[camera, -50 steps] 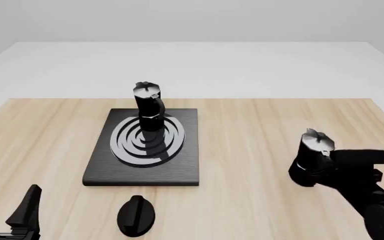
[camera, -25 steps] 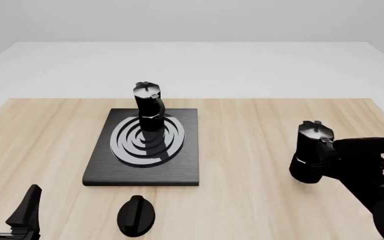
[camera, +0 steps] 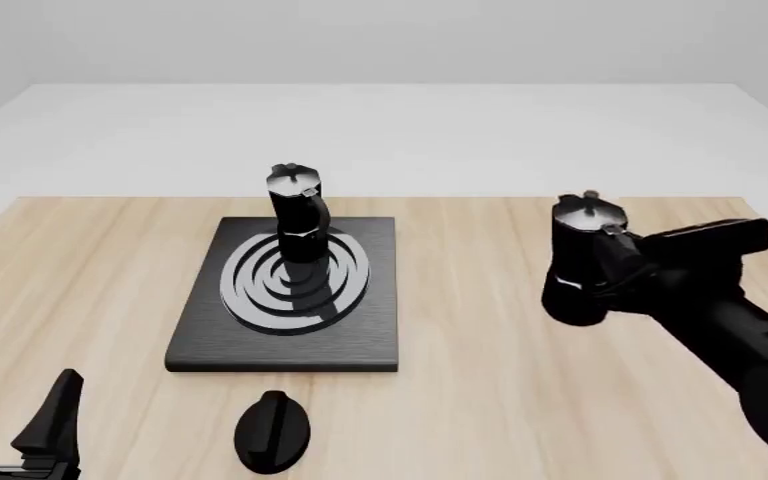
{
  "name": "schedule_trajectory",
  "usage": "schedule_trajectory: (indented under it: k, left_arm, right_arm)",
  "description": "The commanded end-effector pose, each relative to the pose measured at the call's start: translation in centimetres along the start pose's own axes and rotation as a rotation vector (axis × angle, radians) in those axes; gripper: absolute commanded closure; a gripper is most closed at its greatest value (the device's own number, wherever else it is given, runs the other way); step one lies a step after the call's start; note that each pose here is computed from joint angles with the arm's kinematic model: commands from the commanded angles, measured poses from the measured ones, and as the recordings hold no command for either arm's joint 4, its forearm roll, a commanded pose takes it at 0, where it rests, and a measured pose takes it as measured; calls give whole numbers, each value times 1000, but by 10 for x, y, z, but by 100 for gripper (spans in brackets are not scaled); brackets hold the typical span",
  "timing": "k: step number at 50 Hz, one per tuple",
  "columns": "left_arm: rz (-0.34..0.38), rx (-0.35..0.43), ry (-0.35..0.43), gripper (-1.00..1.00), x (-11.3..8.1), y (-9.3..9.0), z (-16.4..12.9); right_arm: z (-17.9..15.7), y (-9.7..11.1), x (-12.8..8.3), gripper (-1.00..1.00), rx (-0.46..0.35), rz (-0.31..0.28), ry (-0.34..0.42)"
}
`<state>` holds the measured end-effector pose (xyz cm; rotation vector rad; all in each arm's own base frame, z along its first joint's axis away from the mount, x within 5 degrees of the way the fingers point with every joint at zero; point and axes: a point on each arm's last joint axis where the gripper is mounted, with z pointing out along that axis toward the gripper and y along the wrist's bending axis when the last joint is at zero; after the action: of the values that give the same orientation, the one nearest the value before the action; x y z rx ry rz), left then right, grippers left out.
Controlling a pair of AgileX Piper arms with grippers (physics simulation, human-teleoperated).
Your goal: Put both moka pots on the stove.
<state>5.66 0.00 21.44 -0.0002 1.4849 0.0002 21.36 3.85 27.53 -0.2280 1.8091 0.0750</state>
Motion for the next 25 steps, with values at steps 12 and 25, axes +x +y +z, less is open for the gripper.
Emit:
schedule_trajectory:
  k: [12, 25]
  left_arm:
    - [0, 0, 0, -100, 0, 0, 0]
    - [0, 0, 0, -100, 0, 0, 0]
  right_arm:
    - [11, 57, -66, 100, -233, -71, -163]
    - [26, 88, -80, 100, -324, -82, -182]
